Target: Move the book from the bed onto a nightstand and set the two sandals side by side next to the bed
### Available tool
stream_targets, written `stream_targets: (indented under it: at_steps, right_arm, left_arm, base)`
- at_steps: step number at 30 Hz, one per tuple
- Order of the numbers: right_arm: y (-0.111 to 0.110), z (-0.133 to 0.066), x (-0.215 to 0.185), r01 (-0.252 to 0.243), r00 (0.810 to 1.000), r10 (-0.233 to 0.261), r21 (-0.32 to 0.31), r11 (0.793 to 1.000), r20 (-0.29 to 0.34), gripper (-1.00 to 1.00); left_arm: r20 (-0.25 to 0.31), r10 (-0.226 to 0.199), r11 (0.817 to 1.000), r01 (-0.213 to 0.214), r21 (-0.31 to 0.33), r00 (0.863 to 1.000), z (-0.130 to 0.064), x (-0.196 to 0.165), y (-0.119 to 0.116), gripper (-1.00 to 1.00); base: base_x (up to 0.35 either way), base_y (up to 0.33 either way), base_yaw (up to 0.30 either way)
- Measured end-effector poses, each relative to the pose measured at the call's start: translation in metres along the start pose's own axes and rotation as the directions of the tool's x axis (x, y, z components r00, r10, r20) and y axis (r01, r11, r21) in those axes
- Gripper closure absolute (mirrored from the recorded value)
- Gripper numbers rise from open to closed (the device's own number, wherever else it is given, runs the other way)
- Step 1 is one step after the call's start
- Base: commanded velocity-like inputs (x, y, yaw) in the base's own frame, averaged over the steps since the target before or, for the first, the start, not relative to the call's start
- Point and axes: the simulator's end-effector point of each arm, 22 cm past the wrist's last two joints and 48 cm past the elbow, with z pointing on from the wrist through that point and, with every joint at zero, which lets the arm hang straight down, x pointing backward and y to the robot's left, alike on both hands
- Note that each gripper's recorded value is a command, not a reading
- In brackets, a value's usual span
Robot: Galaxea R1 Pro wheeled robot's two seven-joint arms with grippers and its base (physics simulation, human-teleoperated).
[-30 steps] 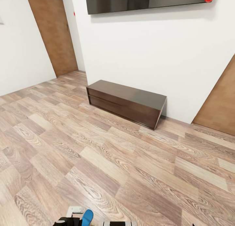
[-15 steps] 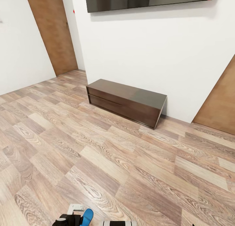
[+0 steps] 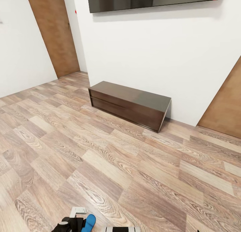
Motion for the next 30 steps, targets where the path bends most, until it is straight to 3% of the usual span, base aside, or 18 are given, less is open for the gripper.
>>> stream_targets:
  at_steps: [16,30]
  right_arm:
    - [0.002,0.004,0.016,0.009,0.999,-0.009,-0.003,1.0,-0.044,-1.0]
    - [0.002,0.004,0.016,0.009,0.999,-0.009,-0.003,1.0,-0.044,-1.0]
  left_arm:
    - [-0.031,0.002,1.0,-0.002,0.003,1.0,0.01,0.014,-0.002,-1.0]
    - [-0.017,0.006,1.0,-0.006,0.005,1.0,0.01,0.007,-0.003,-1.0]
  base:
    - [0.0,0.0,0.0]
    - [0.0,0.0,0.0]
